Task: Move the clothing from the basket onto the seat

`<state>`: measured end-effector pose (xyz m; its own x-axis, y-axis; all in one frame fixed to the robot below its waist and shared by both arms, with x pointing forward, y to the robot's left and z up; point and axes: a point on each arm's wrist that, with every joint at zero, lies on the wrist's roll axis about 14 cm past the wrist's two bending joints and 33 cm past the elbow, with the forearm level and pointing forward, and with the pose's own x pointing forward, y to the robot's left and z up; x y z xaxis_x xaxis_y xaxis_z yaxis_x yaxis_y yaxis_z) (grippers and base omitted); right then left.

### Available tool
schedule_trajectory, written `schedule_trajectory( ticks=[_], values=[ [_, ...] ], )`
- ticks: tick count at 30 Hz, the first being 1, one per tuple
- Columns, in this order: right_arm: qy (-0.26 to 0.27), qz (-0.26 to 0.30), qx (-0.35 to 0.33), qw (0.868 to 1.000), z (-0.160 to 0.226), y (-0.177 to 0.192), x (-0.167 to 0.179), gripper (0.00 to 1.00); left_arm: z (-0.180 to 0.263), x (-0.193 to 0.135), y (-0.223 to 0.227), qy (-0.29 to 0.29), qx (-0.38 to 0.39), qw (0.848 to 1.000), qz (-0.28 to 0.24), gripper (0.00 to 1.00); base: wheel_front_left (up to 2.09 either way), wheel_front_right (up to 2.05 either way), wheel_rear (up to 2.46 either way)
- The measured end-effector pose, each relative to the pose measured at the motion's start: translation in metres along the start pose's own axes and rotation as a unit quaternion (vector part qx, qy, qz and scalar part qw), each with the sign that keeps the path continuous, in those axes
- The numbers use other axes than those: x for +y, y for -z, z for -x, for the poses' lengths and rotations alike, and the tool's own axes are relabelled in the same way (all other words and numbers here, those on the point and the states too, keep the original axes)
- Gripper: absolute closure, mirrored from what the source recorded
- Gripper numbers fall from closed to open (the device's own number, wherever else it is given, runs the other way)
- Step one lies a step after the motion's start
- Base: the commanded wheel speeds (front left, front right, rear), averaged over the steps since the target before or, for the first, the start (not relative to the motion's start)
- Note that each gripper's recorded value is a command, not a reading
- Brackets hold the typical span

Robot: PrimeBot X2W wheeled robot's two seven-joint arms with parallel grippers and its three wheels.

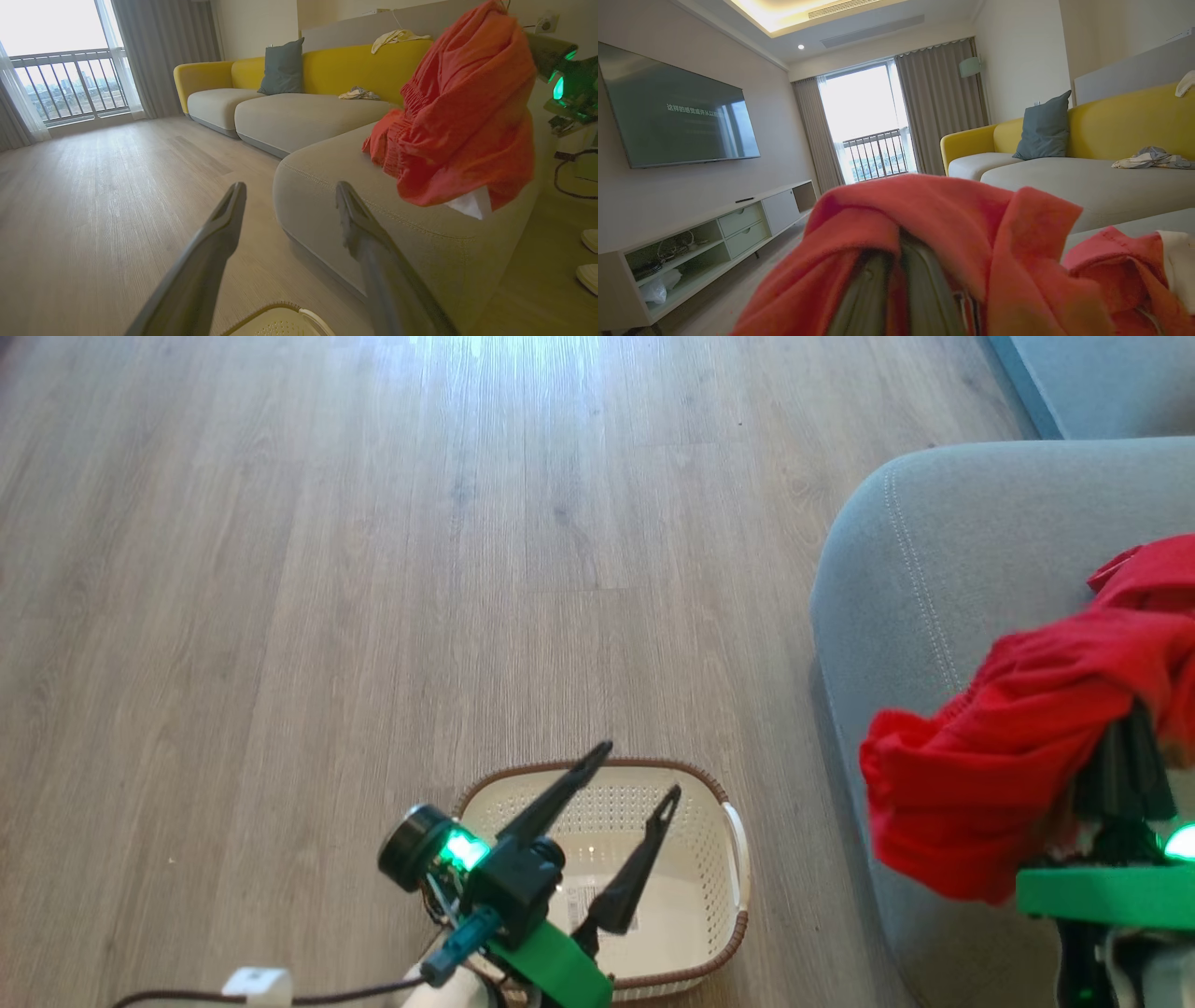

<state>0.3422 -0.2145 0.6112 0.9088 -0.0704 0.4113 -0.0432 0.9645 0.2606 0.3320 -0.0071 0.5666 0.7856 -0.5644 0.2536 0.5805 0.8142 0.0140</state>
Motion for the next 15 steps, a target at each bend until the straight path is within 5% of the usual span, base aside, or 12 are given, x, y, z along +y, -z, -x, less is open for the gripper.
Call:
schedule_trajectory(
  ticks=[15],
  values=[
    [0.041,-0.004,0.05,0.998,0.023,0.026,-0.024,1.0,0.011,-0.014,0.029,0.024,0.046,0.998,0.016,0.0,0.0,0.0,0.0]
  ],
)
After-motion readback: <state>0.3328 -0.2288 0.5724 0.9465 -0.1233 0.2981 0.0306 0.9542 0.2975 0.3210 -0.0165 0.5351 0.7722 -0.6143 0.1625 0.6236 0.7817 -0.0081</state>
